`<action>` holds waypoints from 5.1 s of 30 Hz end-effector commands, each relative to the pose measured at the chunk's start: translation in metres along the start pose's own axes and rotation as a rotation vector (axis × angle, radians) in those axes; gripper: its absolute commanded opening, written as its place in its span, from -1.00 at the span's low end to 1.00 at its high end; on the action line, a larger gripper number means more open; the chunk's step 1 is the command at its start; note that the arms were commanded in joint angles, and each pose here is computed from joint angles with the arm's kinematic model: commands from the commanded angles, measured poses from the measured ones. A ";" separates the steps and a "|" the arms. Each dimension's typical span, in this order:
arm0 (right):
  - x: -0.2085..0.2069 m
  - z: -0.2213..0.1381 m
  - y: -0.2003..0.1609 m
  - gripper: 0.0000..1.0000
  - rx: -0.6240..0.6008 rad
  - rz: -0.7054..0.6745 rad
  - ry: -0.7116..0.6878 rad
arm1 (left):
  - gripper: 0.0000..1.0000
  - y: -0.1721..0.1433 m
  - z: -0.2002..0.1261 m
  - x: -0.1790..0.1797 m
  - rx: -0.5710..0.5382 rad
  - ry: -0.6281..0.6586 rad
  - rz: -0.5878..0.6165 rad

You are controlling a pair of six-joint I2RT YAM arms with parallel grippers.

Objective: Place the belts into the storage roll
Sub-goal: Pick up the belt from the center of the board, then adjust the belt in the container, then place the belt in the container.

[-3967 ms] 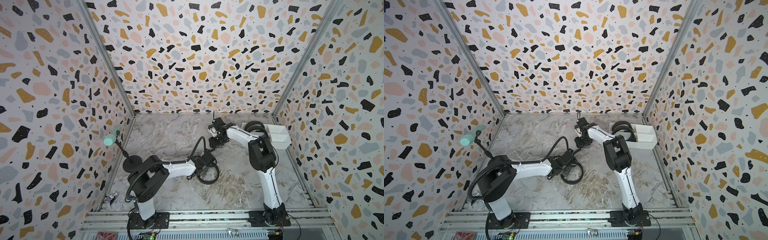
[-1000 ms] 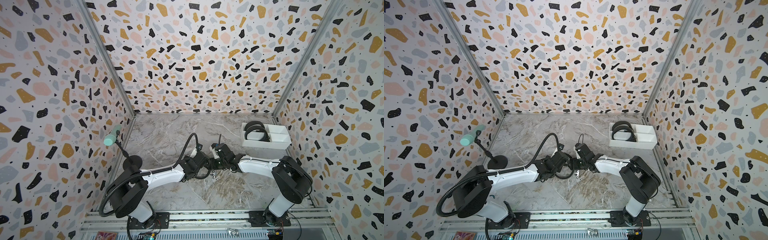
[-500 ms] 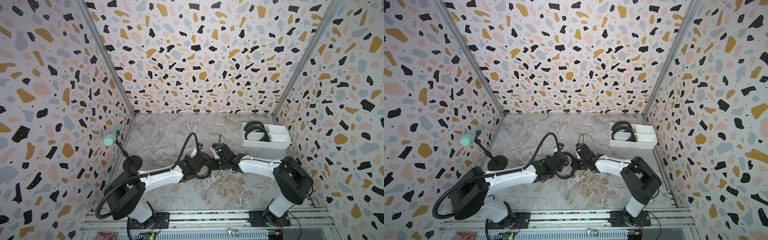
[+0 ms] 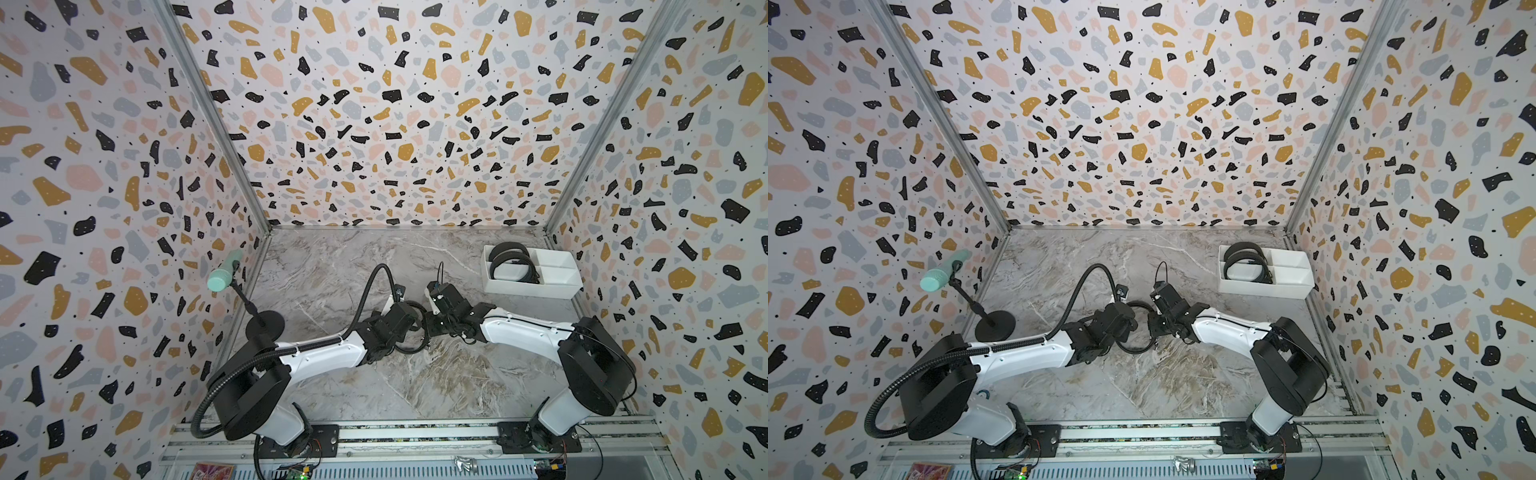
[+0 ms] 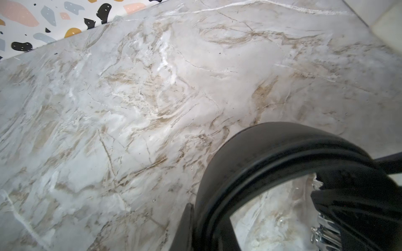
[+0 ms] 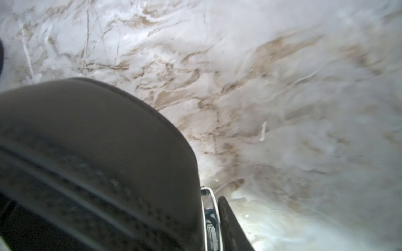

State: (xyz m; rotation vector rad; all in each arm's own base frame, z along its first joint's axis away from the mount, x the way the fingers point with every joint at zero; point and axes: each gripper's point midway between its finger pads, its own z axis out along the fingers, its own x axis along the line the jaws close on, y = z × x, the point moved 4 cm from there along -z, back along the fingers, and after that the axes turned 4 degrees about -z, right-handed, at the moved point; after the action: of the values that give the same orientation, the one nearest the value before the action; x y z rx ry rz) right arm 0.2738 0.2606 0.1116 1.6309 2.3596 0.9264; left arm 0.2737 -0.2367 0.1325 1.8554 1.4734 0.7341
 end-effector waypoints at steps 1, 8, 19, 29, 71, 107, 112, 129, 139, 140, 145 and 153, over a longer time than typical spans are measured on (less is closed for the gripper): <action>-0.025 -0.029 0.026 -1.00 -0.101 -0.036 -0.137 | -0.37 0.015 -0.008 -0.002 -0.054 -0.059 -0.099; -0.083 -0.069 0.038 -1.00 -0.250 -0.076 -0.349 | 0.43 0.045 -0.035 -0.017 -0.133 -0.218 -0.175; -0.180 -0.180 0.060 -1.00 -0.477 -0.114 -0.776 | 0.78 0.044 -0.042 -0.007 -0.149 -0.193 -0.178; -0.269 -0.261 0.080 -1.00 -0.681 -0.077 -1.119 | 0.84 0.028 -0.023 -0.013 -0.103 -0.180 -0.128; -0.373 -0.187 0.075 -1.00 -0.718 -0.587 -1.044 | 0.92 0.017 0.000 -0.030 -0.076 -0.220 -0.124; -0.424 -0.233 0.068 -1.00 -0.982 -0.208 -0.909 | 0.97 0.010 -0.003 -0.015 -0.095 -0.187 -0.142; -0.428 -0.230 0.072 -1.00 -0.998 -0.178 -0.842 | 1.00 0.010 0.000 -0.018 -0.087 -0.189 -0.129; -0.453 -0.179 0.033 -1.00 -0.832 -0.047 -0.816 | 0.99 0.011 0.005 -0.018 -0.081 -0.200 -0.135; -0.450 -0.177 0.020 -1.00 -0.690 -0.026 -0.869 | 0.99 0.014 0.005 -0.017 -0.086 -0.196 -0.129; -0.447 -0.175 0.020 -1.00 -0.675 -0.031 -0.873 | 0.99 0.014 0.005 -0.017 -0.086 -0.197 -0.128; -0.436 -0.167 0.016 -1.00 -0.621 -0.048 -0.885 | 0.99 0.015 0.005 -0.017 -0.092 -0.198 -0.129; -0.438 -0.144 0.016 -0.96 -0.514 -0.075 -0.927 | 0.99 0.015 0.004 -0.014 -0.102 -0.195 -0.133</action>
State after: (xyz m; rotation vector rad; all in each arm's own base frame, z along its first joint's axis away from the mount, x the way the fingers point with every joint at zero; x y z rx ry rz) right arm 0.4011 -0.1827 0.1393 1.3147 1.3661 0.5753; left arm 0.2782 -0.2547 0.1321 1.7211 1.4156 0.5150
